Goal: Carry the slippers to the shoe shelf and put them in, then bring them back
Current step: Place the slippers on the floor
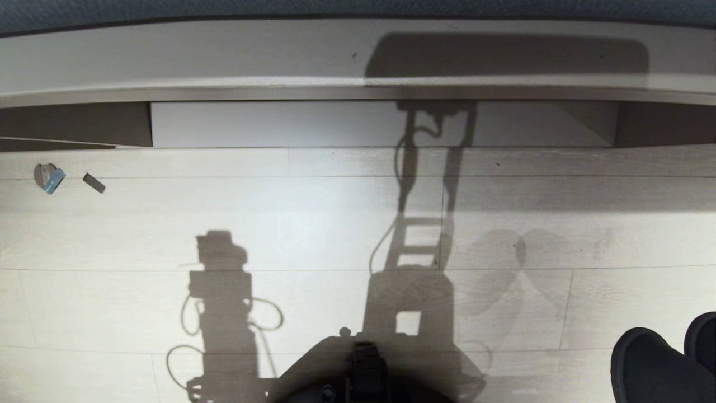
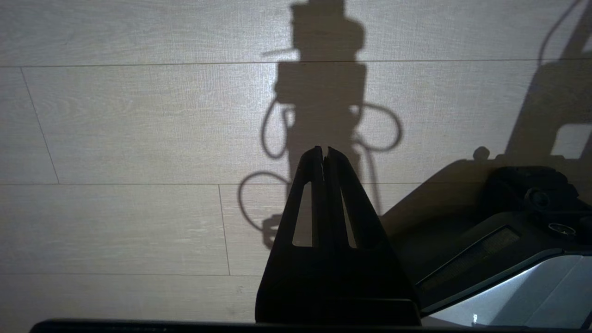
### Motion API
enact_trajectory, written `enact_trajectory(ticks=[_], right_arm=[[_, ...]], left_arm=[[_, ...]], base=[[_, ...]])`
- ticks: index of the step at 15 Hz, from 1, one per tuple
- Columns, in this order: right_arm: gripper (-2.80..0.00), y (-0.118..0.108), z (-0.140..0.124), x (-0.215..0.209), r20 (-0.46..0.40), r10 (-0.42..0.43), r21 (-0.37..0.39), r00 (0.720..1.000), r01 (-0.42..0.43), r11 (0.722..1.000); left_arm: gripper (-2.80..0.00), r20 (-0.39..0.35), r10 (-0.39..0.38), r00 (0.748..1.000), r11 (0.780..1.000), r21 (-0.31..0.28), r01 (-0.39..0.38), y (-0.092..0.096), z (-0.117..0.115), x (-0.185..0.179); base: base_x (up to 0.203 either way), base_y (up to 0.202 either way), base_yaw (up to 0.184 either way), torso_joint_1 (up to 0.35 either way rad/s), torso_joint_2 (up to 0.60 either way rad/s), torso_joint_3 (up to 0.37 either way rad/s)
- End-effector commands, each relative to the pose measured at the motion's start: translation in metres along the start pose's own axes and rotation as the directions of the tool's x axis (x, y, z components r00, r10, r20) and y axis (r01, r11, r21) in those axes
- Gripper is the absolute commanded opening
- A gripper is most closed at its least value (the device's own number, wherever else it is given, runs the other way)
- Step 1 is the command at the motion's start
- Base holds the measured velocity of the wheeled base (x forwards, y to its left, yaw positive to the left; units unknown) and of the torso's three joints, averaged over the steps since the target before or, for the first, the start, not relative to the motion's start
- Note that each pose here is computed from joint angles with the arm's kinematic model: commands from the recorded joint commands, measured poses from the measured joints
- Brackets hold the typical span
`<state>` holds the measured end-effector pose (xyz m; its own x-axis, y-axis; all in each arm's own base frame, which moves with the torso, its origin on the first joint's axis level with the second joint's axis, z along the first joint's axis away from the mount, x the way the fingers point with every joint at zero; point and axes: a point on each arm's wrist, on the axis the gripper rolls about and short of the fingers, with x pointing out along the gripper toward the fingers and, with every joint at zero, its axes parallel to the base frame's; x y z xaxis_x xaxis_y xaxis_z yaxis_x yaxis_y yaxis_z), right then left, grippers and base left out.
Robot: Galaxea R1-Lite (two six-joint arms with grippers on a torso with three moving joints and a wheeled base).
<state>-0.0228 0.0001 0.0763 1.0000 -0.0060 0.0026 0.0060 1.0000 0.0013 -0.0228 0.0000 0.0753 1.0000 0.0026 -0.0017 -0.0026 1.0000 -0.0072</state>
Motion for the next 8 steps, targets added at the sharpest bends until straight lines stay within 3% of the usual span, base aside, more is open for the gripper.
enact_trajectory(ticks=[1,4,8], right_arm=[[-2.80,0.0000,-0.0007,-0.0001,0.000,0.001,-0.006,1.000,-0.001,1.000],[-2.80,0.0000,-0.0007,-0.0001,0.001,0.001,-0.007,1.000,-0.001,1.000],[-2.80,0.0001,-0.0007,-0.0001,0.001,0.003,-0.010,1.000,-0.003,1.000]], left_arm=[[-2.80,0.000,0.001,1.000,1.000,0.000,-0.001,0.0000,0.0000,0.0000],[-2.80,0.002,0.001,1.000,1.000,0.000,-0.001,0.0000,0.0002,0.0000],[-2.80,0.000,0.002,1.000,1.000,-0.005,-0.002,0.0000,0.0000,0.0000]], base=[[0.000,0.000,0.000,0.000,0.00,0.000],[0.000,0.000,0.000,0.002,0.00,0.046],[0.000,0.000,0.000,-0.001,0.00,0.177]])
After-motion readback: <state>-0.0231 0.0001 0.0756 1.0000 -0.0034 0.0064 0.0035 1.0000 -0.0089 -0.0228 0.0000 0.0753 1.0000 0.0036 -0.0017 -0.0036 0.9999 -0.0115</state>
